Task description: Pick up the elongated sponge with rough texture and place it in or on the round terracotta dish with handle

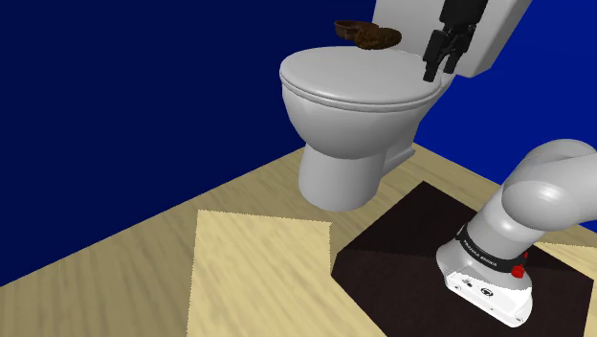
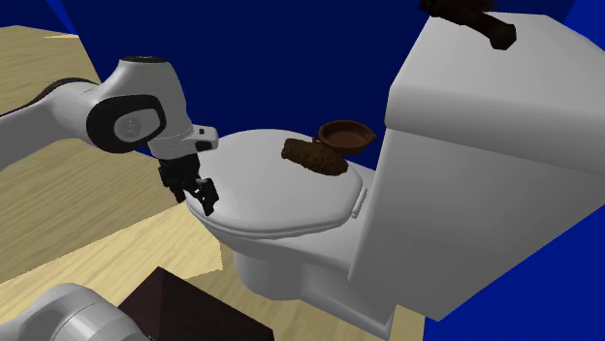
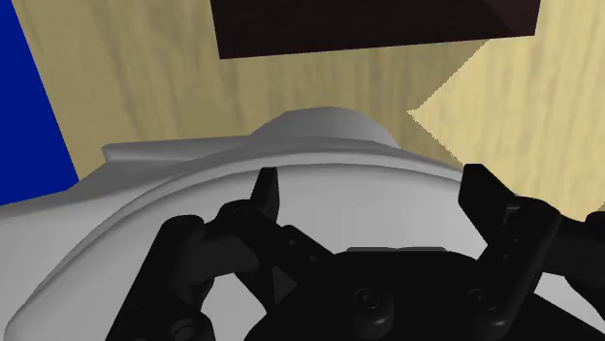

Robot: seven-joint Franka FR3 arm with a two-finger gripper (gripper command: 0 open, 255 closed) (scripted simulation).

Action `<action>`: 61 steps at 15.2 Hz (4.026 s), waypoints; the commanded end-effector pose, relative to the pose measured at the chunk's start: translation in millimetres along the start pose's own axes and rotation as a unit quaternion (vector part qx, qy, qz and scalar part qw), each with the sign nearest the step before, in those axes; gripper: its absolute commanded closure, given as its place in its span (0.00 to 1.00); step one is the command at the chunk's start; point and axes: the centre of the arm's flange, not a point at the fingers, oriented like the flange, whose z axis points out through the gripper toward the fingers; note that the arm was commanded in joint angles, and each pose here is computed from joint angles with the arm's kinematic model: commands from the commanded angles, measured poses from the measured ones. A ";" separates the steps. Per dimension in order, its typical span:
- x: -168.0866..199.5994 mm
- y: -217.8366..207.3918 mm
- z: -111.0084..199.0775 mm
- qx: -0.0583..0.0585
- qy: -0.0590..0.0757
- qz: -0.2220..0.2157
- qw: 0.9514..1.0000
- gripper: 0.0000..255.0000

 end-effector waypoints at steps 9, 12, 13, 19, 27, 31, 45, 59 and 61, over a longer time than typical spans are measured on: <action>0.3 81.2 24.7 -0.072 0.087 -0.179 0.977 0.00; 9.0 111.4 30.5 -0.098 0.119 -0.244 0.957 0.00; 12.8 121.3 32.0 -0.107 0.129 -0.265 0.949 0.00; 45.3 176.2 34.7 -0.156 0.190 -0.390 0.888 0.00; 108.1 231.7 21.9 -0.216 0.262 -0.540 0.770 0.00; 144.6 249.2 8.4 -0.243 0.295 -0.606 0.698 0.00; 181.5 250.6 32.8 -0.248 0.301 -0.619 0.681 0.00; 181.2 250.8 27.5 -0.248 0.301 -0.619 0.681 1.00; 180.8 251.1 17.0 -0.248 0.301 -0.619 0.681 1.00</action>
